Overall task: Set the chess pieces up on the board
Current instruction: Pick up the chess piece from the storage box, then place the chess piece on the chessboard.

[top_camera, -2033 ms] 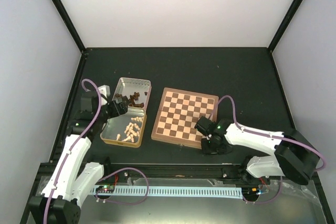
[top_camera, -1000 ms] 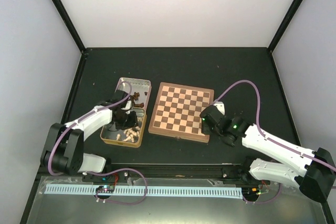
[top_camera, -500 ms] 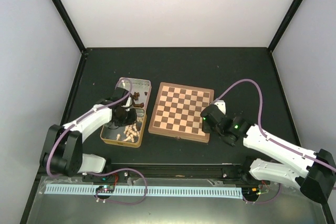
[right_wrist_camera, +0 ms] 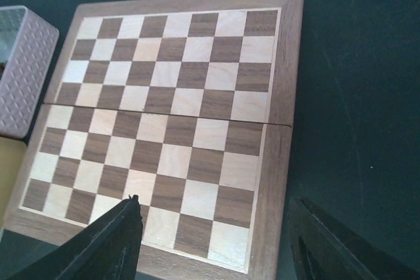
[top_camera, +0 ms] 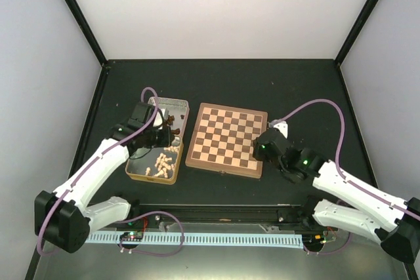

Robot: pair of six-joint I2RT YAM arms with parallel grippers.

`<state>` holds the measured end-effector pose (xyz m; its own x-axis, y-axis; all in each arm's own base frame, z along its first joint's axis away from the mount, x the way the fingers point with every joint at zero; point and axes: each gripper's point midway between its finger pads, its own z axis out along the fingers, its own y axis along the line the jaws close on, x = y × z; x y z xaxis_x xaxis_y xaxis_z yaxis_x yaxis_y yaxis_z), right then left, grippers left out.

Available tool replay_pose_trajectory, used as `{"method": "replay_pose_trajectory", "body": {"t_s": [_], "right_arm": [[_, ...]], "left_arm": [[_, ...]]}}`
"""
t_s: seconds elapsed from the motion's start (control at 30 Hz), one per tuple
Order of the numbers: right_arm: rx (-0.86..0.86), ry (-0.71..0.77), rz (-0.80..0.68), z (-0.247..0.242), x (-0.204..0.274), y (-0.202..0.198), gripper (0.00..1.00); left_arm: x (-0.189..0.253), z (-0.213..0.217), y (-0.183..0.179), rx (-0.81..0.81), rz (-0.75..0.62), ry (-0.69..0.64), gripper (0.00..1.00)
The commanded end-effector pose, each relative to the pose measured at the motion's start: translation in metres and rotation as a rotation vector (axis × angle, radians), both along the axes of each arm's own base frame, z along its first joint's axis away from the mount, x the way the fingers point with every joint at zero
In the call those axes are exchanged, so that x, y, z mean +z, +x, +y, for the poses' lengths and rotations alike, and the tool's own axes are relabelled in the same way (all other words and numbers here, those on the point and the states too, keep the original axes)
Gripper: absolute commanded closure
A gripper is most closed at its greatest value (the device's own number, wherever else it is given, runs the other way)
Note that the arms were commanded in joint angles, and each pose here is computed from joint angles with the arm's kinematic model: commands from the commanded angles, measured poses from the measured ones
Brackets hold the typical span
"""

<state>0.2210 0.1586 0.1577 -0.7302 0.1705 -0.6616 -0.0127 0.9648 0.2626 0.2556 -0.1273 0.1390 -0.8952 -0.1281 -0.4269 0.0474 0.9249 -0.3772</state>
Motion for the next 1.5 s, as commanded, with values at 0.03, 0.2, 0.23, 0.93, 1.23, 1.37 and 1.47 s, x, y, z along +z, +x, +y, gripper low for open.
{"method": "replay_pose_trajectory", "body": {"t_s": [0.03, 0.2, 0.23, 0.93, 1.23, 1.37, 1.47], "right_arm": [[-0.058, 0.125, -0.007, 0.001, 0.007, 0.003, 0.37], [-0.049, 0.170, 0.018, 0.010, -0.003, 0.007, 0.37], [-0.050, 0.172, 0.021, 0.011, -0.006, 0.009, 0.37], [-0.029, 0.082, 0.089, 0.022, -0.025, 0.023, 0.37], [-0.013, 0.091, 0.090, 0.026, -0.021, 0.024, 0.37], [-0.003, 0.100, 0.084, 0.028, -0.016, 0.024, 0.37], [0.000, 0.107, 0.074, 0.029, -0.010, 0.025, 0.37]], "left_arm": [[0.032, -0.048, 0.006, -0.154, -0.082, -0.085, 0.96], [0.005, -0.082, 0.019, -0.230, -0.020, -0.004, 0.96], [-0.002, -0.086, 0.021, -0.238, 0.000, 0.024, 0.96], [-0.074, -0.100, 0.023, -0.291, 0.182, 0.176, 0.94], [-0.064, -0.093, 0.025, -0.267, 0.183, 0.213, 0.64], [-0.042, -0.098, 0.029, -0.262, 0.134, 0.174, 0.56], [-0.024, -0.091, 0.032, -0.220, 0.079, 0.174, 0.55]]}}
